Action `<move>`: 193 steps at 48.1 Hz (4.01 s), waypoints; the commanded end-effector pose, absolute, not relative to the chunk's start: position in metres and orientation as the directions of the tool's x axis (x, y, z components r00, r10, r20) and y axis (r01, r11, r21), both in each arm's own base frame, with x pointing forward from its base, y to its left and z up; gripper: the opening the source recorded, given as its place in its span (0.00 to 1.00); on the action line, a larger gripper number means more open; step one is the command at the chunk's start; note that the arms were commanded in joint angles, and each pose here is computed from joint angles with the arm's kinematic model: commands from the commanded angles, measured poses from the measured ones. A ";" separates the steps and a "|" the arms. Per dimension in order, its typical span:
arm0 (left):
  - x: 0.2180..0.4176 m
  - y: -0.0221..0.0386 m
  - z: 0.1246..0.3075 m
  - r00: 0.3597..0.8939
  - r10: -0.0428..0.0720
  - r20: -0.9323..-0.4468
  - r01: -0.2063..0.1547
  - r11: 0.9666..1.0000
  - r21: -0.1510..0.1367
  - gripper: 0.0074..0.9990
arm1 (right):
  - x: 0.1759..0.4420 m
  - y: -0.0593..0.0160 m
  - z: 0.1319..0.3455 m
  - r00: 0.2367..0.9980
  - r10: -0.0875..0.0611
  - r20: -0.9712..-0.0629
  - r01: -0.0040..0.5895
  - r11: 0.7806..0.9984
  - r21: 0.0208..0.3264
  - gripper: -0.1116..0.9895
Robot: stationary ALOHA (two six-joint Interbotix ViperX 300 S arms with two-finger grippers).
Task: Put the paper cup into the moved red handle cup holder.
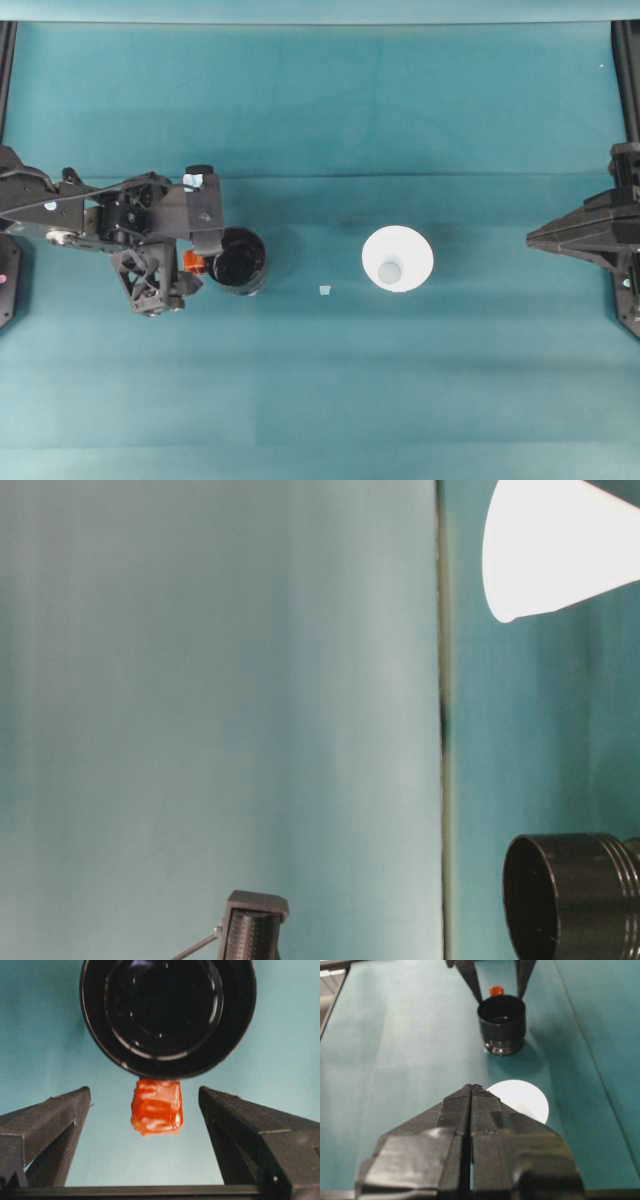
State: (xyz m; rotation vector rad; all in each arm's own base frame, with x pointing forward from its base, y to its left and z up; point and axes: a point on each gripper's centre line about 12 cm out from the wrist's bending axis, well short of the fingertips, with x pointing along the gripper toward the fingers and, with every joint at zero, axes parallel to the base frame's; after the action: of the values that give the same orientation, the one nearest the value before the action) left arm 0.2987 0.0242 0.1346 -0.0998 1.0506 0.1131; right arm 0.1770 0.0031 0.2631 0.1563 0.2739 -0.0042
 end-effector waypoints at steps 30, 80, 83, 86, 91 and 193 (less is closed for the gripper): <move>0.303 0.0252 0.140 0.511 0.049 -0.858 -0.123 0.992 -0.017 0.96 | 0.179 0.0032 0.270 0.967 0.017 -0.255 0.029 0.984 0.177 0.00; 0.303 0.0223 0.140 0.519 0.044 -0.854 -0.095 0.995 -0.006 0.28 | 0.179 0.0034 0.269 0.966 0.019 -0.256 0.028 0.984 0.177 0.00; 0.304 0.0224 0.142 0.522 0.044 -0.852 -0.095 0.995 -0.006 0.28 | 0.179 0.0034 0.270 0.967 0.019 -0.255 0.027 0.984 0.177 0.00; 0.307 0.0226 0.147 0.528 0.045 -0.848 -0.095 0.995 -0.006 0.28 | 0.179 0.0034 0.269 0.966 0.019 -0.256 0.028 0.984 0.177 0.00; 0.312 0.0241 0.167 0.553 0.050 -0.831 -0.098 0.995 -0.006 0.28 | 0.179 0.0034 0.269 0.966 0.019 -0.256 0.028 0.984 0.177 0.00; 0.387 0.0143 0.207 0.581 0.030 -0.813 -0.002 0.999 0.036 0.28 | 0.176 0.0012 0.269 0.963 0.007 -0.271 0.042 0.983 0.176 0.00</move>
State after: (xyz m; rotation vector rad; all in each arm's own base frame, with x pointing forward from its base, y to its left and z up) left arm 0.3851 0.0154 0.2069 0.0285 0.9609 0.0217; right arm 0.1739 0.0017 0.2623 0.1708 0.2885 -0.0149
